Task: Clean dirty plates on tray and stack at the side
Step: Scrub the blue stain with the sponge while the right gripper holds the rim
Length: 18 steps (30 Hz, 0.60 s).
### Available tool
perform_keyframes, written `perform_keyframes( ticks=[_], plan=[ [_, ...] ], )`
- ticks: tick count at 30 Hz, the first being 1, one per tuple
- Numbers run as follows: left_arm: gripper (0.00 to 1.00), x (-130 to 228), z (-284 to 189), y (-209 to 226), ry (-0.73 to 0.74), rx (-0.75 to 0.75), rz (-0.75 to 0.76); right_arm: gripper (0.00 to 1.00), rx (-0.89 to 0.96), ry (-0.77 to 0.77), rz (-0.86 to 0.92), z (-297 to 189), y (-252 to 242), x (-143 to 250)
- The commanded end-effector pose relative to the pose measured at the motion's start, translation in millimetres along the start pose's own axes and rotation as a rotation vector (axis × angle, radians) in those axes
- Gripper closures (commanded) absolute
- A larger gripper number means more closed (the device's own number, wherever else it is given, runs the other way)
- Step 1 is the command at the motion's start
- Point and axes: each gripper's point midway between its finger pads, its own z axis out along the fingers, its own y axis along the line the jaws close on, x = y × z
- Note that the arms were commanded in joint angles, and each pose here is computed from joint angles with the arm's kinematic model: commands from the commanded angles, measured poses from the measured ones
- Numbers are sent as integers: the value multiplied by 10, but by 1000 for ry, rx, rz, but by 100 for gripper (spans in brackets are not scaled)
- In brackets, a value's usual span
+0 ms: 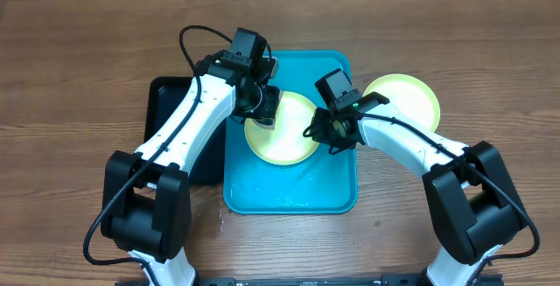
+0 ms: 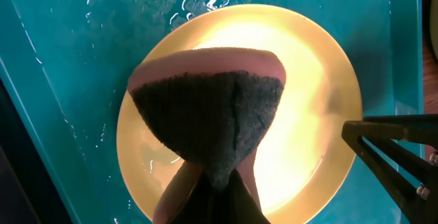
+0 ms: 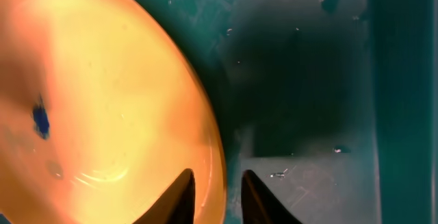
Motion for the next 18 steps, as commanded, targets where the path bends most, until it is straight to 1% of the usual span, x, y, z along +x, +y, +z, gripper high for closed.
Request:
perform_keyframes(
  ticks=[1, 2, 5, 14, 15, 18],
  plan=[
    [95, 47, 73, 48, 17, -12, 2, 82, -9, -11, -6, -11, 53, -27],
    [95, 47, 73, 47, 17, -12, 2, 84, -9, -11, -6, -11, 53, -27],
    [95, 48, 73, 48, 17, -13, 3, 85, -9, -11, -6, -11, 54, -28],
    [95, 49, 73, 48, 18, -13, 2, 84, 4, -25, -6, -11, 32, -51],
    [95, 49, 73, 48, 18, -13, 2, 77, 6, -27, -6, -11, 27, -56],
    [95, 48, 73, 47, 17, -12, 2, 67, 8, -30, -4, -12, 18, -65]
  ],
)
